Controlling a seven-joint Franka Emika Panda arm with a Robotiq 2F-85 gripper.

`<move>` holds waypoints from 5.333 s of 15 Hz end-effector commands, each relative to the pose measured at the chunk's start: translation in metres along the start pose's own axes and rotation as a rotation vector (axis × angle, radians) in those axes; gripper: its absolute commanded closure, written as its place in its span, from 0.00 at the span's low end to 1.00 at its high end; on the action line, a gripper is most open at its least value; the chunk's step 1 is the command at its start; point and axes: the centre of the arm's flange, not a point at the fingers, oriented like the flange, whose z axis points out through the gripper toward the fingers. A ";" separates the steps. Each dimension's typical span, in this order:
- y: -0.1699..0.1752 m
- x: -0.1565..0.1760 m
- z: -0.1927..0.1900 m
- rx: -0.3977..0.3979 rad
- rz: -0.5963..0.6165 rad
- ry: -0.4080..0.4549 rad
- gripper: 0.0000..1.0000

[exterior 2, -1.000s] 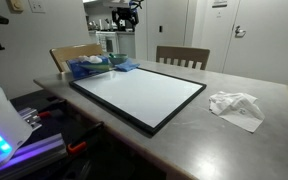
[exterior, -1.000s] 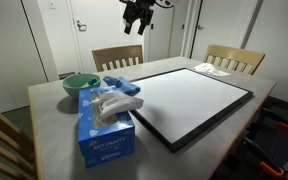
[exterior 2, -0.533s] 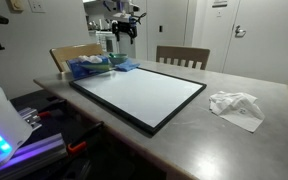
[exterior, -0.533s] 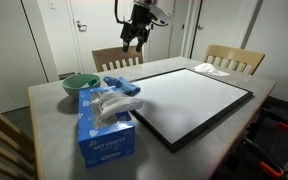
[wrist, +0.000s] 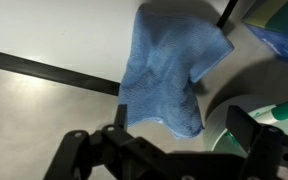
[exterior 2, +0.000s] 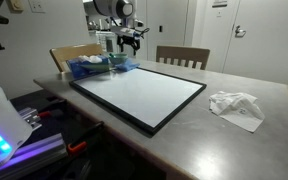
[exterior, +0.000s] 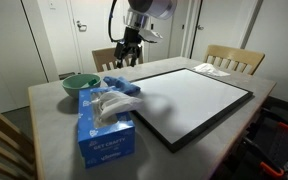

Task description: Use the towel to wipe the whiteboard

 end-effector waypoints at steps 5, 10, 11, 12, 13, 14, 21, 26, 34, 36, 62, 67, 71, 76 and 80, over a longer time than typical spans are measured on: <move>-0.028 0.023 0.024 -0.063 0.082 -0.147 0.00; -0.025 0.012 0.047 -0.101 0.164 -0.204 0.00; -0.022 0.011 0.055 -0.101 0.173 -0.202 0.00; -0.021 0.009 0.061 -0.100 0.176 -0.198 0.00; -0.023 0.010 0.065 -0.105 0.173 -0.192 0.00; -0.024 0.010 0.067 -0.114 0.170 -0.189 0.00; -0.030 0.022 0.067 -0.205 0.141 -0.127 0.00; -0.026 0.024 0.075 -0.185 0.141 -0.126 0.10; -0.020 0.017 0.100 -0.171 0.146 -0.151 0.40; -0.021 0.018 0.100 -0.170 0.144 -0.149 0.54; -0.027 0.006 0.099 -0.075 0.147 -0.308 0.96; -0.023 0.002 0.101 -0.075 0.131 -0.307 0.96; -0.019 -0.003 0.103 -0.074 0.119 -0.307 0.96; -0.012 -0.010 0.103 -0.075 0.131 -0.302 0.96; -0.006 -0.016 0.101 -0.072 0.152 -0.296 0.96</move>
